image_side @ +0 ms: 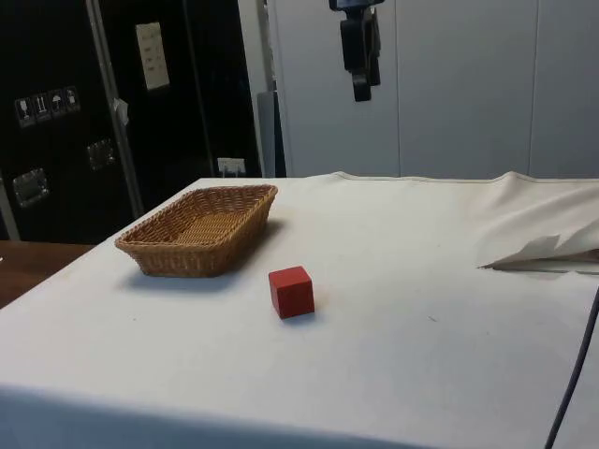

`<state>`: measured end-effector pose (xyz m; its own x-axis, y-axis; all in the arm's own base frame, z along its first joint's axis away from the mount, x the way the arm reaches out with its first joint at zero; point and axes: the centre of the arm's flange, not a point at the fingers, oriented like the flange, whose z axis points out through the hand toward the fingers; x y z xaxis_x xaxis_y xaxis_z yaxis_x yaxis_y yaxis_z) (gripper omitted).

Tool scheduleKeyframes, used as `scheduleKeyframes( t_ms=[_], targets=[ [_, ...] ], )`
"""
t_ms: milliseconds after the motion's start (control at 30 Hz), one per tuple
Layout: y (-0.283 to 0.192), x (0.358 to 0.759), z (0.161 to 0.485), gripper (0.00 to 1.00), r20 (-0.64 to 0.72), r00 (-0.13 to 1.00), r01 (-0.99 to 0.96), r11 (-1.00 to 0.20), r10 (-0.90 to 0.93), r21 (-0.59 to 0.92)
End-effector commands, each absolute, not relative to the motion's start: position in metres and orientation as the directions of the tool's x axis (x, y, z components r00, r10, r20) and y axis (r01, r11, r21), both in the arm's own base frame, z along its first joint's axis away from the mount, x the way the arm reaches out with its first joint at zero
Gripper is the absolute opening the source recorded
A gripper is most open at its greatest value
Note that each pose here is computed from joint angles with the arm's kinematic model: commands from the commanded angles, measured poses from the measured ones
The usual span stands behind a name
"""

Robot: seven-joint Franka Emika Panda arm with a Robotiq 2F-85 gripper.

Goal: Pick up the cube and place it into the basket.

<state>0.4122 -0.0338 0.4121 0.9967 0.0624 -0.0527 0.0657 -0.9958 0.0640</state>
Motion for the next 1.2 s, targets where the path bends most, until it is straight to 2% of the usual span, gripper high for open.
scheduleKeyframes(
  t_ms=[0, 400, 1167],
  targets=[
    [-0.033, 0.412, 0.414, 1.00, -0.051, 0.997, 0.067, -0.996, 0.064, 0.065],
    [-0.013, 0.405, 0.430, 1.00, -0.047, 0.997, 0.060, -0.996, 0.057, 0.073],
    [0.034, 0.406, 0.436, 1.00, -0.042, 0.998, 0.052, -0.995, 0.048, 0.082]
  ],
)
